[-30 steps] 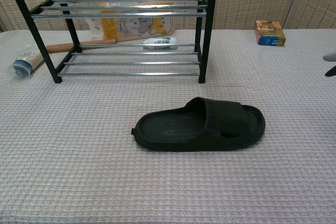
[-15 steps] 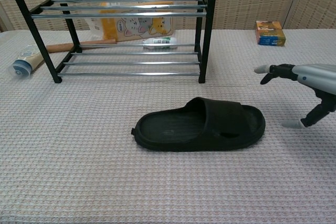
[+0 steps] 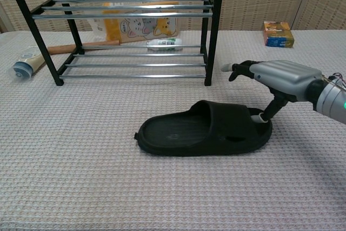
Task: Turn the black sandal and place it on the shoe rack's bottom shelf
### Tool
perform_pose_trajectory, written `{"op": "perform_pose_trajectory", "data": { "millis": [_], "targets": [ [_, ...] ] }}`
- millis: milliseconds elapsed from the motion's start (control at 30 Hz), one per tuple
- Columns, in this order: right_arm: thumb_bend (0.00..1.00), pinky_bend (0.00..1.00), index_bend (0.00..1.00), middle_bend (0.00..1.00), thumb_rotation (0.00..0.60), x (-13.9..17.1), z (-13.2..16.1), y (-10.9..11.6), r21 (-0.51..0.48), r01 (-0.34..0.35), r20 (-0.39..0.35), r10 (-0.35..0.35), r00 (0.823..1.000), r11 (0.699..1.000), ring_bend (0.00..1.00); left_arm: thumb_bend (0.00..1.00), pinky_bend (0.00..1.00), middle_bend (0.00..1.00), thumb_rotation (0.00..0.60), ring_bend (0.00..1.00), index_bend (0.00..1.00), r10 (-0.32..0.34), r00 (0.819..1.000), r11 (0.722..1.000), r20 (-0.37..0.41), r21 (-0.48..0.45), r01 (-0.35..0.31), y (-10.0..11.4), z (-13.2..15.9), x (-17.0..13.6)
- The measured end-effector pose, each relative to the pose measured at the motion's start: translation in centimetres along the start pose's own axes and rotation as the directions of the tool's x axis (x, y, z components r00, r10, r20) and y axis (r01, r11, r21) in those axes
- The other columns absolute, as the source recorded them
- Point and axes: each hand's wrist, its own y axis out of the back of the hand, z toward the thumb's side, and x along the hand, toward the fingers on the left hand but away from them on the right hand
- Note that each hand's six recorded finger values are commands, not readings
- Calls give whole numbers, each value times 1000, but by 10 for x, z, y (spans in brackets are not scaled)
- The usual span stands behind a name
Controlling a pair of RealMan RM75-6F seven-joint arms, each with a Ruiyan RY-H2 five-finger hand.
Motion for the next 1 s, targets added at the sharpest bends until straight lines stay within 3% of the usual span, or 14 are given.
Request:
{"op": "perform_pose_trajectory", "data": {
  "millis": [633, 1000],
  "targets": [
    [184, 75, 0, 194, 600, -69, 72, 6, 3, 95, -87, -95, 992, 995, 80, 118, 259, 125, 600, 89, 257, -5, 1000, 1000, -20, 17, 6, 1, -7, 2],
    [201, 75, 0, 194, 600, -26, 52, 17, -22, 88, -98, -90, 991, 996, 79, 118, 259, 125, 600, 89, 257, -2, 1000, 1000, -5, 14, 2, 2, -1, 0]
  ]
}}
